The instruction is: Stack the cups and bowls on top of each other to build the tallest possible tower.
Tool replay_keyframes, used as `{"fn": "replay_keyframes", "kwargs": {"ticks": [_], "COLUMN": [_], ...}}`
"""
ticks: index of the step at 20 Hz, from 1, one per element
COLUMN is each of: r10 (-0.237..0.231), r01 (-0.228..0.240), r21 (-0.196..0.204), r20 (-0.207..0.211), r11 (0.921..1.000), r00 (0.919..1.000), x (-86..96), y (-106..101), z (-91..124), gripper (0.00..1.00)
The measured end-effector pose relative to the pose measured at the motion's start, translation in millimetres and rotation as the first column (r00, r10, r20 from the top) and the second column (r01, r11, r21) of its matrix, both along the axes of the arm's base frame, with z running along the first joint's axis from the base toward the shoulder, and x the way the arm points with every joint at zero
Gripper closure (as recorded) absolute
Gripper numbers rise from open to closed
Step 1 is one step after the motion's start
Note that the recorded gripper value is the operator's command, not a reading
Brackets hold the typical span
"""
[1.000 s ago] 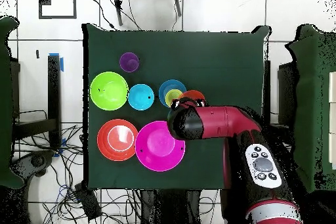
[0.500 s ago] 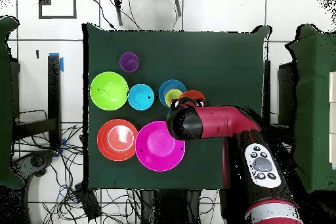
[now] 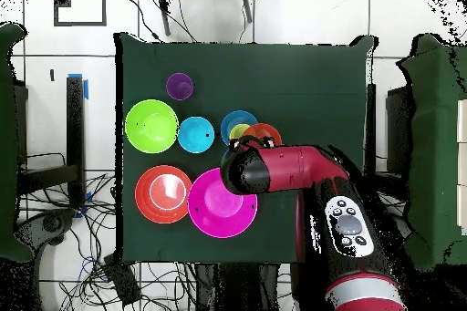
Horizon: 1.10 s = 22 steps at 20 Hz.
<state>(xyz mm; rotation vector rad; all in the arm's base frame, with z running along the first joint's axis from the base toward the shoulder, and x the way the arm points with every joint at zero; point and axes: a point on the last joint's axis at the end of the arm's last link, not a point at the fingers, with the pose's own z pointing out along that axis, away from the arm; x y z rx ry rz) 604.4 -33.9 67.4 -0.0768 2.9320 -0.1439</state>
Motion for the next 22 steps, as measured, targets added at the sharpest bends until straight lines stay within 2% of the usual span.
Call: {"fn": "replay_keyframes", "kwargs": {"ticks": [6, 22], "r10": [0.019, 0.009], "r01": [-0.019, -0.009], "r21": [-0.010, -0.025], "r20": [-0.003, -0.005], "r11": [0.9998, 0.9997], "r00": [0.9998, 0.9999], "x": [-1.3, -1.8], "y": [10.2, 2.4], "z": [0.1, -0.5], "gripper": [0.00, 0.00]}}
